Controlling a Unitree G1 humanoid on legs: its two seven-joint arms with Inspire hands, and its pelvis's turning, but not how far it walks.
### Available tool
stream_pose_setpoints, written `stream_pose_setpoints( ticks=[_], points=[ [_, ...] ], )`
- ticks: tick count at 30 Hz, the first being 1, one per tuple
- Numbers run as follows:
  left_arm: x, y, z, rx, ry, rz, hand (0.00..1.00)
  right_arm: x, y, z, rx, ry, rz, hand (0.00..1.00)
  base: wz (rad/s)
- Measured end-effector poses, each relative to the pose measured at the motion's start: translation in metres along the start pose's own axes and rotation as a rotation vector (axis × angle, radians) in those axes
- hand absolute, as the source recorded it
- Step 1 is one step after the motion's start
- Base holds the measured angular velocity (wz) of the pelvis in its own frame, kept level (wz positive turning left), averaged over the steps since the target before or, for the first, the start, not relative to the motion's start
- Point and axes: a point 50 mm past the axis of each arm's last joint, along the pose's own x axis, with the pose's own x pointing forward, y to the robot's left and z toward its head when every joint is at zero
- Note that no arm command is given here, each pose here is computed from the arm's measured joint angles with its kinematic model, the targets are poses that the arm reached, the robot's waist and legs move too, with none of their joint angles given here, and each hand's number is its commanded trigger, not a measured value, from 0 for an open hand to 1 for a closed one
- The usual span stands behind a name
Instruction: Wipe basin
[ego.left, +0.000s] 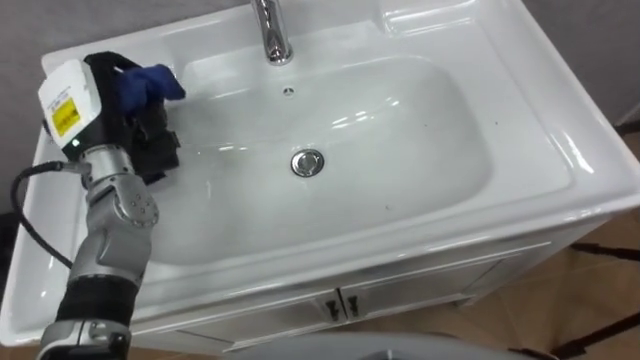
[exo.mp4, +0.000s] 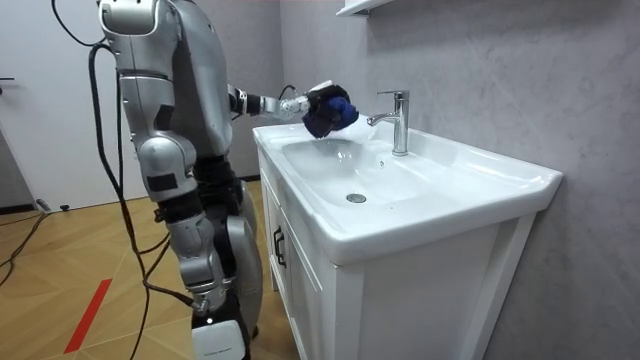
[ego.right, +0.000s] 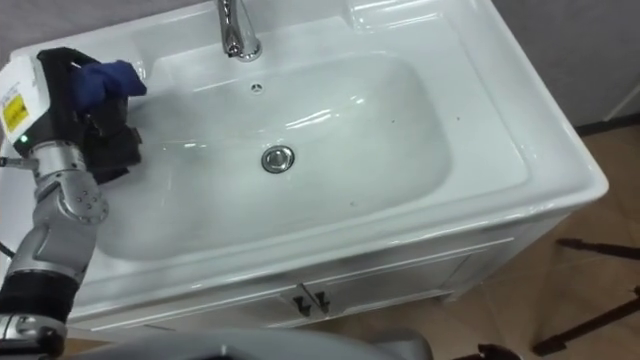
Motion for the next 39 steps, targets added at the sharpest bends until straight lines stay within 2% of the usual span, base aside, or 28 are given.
stream_pose_setpoints(
  ticks=[3,7,14,23,29,39],
  points=[
    [0.007,0.017,0.001,-0.01,-0.004,0.094,1.0,0.0,-0.001,-0.002,-0.035,0.004,-0.015,0.0,0.0],
    [0.012,0.028,-0.006,0.029,0.006,0.142,1.0,0.0,-0.003,-0.004,-0.073,0.015,-0.03,0.0,0.0],
    [0.008,0.026,-0.015,0.067,0.053,0.131,1.0,-0.001,-0.004,-0.013,-0.074,0.036,-0.052,0.0,0.02],
    [-0.009,0.027,-0.039,0.141,0.113,0.078,1.0,-0.001,-0.005,-0.014,-0.069,0.049,-0.038,0.0,0.0],
    [-0.013,0.029,-0.047,0.178,0.142,0.06,1.0,-0.001,-0.004,-0.017,-0.068,0.064,-0.017,0.0,0.04],
    [-0.027,0.021,-0.068,0.283,0.214,-0.029,1.0,-0.001,-0.004,-0.019,-0.069,0.075,0.005,0.0,0.0]
  ],
)
